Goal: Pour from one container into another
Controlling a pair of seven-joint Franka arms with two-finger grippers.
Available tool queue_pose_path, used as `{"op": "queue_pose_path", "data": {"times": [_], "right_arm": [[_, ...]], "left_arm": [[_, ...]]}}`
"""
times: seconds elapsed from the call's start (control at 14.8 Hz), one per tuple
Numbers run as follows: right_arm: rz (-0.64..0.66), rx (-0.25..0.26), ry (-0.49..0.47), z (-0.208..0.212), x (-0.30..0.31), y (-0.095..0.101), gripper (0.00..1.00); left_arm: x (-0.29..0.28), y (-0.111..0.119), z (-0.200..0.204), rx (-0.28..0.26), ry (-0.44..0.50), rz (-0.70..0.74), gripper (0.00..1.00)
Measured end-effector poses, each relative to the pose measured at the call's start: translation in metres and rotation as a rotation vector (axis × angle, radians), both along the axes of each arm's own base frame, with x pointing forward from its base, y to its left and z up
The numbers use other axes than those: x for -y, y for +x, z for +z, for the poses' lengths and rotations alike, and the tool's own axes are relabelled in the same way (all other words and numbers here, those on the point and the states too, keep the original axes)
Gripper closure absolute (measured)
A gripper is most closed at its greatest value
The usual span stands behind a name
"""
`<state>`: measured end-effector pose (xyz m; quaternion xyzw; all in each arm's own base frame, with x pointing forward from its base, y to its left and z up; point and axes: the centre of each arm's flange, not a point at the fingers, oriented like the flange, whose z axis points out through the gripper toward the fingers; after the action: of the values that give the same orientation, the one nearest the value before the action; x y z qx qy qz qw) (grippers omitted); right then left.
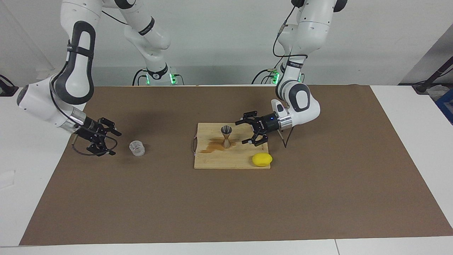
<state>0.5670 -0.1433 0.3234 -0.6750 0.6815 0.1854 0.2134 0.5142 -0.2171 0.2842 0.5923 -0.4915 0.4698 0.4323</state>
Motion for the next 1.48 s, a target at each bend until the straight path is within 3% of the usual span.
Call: {"op": "queue_pose_path", "data": {"times": [0.27,0.67,1.08,1.21,1.48], "right_arm": [[-0.025,0.025,0.074,-0.06,0.004,-0.004,0.01],[-0.069,-0.001,0.148,-0.078,-0.011,-0.016,0.01],[-0.145,0.018,0.223,-0.075,-0.019,-0.015,0.07],[-0.14,0.019,0.227,-0.074,-0.024,-0.014,0.08],[-0.119,0.02,0.228,-0.072,-0.036,-0.012,0.12]], "left_arm": [[-0.076,0.014,0.003,0.036,0.049,-0.068,0.0],[-0.205,0.034,0.038,0.12,0.199,-0.235,0.0],[-0.315,0.072,0.109,0.212,0.463,-0.432,0.0],[-0.332,0.085,0.126,0.23,0.581,-0.504,0.0],[-0.334,0.102,0.2,0.328,0.827,-0.599,0.0]]}}
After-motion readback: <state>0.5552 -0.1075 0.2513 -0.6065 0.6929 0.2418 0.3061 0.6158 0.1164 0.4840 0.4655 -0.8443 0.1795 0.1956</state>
